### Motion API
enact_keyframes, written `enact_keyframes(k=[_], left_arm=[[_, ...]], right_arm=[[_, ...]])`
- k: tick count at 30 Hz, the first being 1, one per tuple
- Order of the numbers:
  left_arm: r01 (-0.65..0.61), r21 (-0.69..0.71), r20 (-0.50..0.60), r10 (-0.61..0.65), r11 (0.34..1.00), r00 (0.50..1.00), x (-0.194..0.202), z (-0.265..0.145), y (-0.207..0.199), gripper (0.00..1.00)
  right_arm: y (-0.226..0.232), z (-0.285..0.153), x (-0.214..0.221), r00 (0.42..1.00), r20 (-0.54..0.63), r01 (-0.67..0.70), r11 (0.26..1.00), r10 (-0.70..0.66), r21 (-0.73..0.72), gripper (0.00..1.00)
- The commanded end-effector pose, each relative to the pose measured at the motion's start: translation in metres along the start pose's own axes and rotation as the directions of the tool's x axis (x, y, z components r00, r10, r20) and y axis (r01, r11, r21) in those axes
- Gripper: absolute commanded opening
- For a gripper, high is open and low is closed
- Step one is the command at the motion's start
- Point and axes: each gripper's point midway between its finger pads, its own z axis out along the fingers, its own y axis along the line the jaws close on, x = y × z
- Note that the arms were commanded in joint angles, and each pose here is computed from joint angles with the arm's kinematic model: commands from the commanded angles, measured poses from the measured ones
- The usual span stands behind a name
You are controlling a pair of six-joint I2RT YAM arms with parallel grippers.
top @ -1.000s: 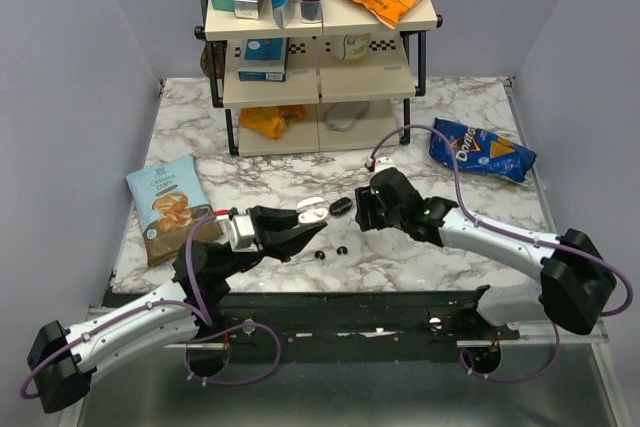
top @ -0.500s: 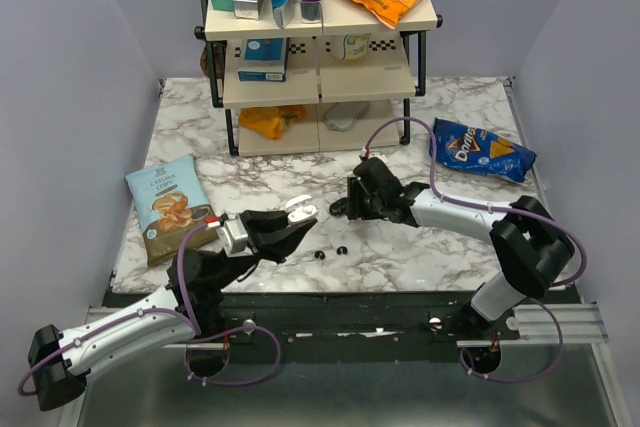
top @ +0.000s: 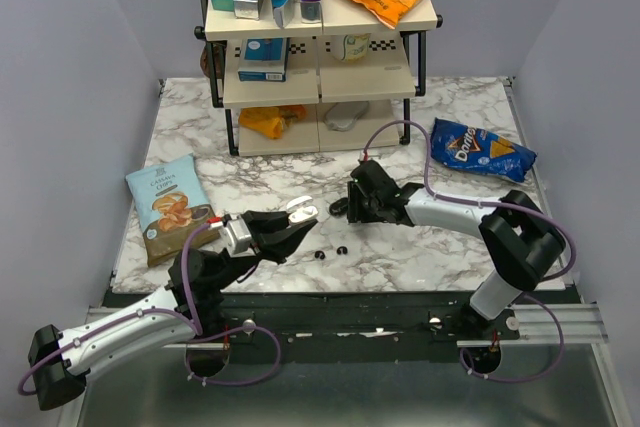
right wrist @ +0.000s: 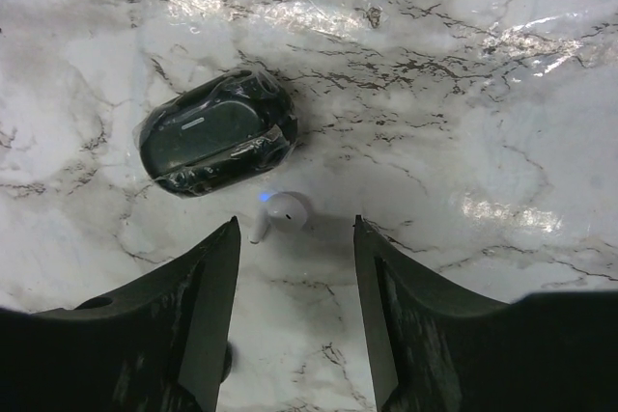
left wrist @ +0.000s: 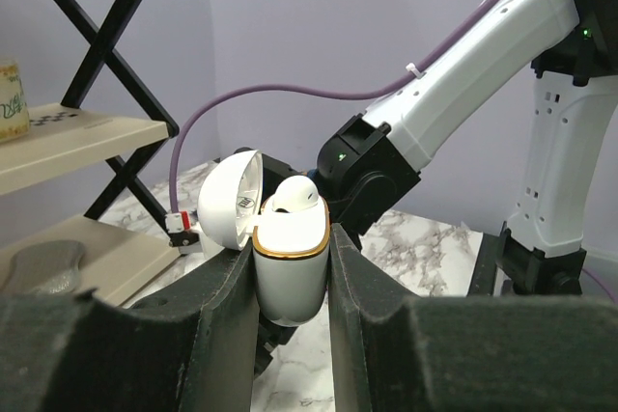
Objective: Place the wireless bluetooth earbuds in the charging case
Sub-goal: Pick up the earbud from the center of the board.
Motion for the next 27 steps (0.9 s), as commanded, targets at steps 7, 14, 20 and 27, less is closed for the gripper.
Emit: enact_keyframes(k=[7, 14, 20, 27], left_arm=[[-0.009, -0.016, -0.017, 0.009, 1.000, 1.000, 0.007, -0.002, 0.003, 0.00], [-0.010, -0.016, -0.022, 0.010, 1.000, 1.000, 0.009, -0.003, 0.003, 0.00], [-0.007, -0.012, -0.024, 0.007, 1.000, 1.000, 0.010, -0.002, 0.002, 0.00], [-0.003, -0.005, -0.028, 0.003, 1.000, 1.000, 0.012, -0.002, 0.000, 0.00]], right_arm=[[-0.004, 0.015, 0.003, 1.000, -0.016, 0.013, 0.999, -0.012, 0.030, 0.55], [-0.006, 0.018, 0.007, 0.999, -0.028, 0.036, 0.999, -0.035, 0.026, 0.44], [-0.011, 0.016, 0.009, 0.996, -0.027, 0.090, 0.995, -0.089, 0.034, 0.36], [-0.019, 0.013, 0.006, 0.975, -0.021, 0.220, 0.975, -0.219, 0.040, 0.32]])
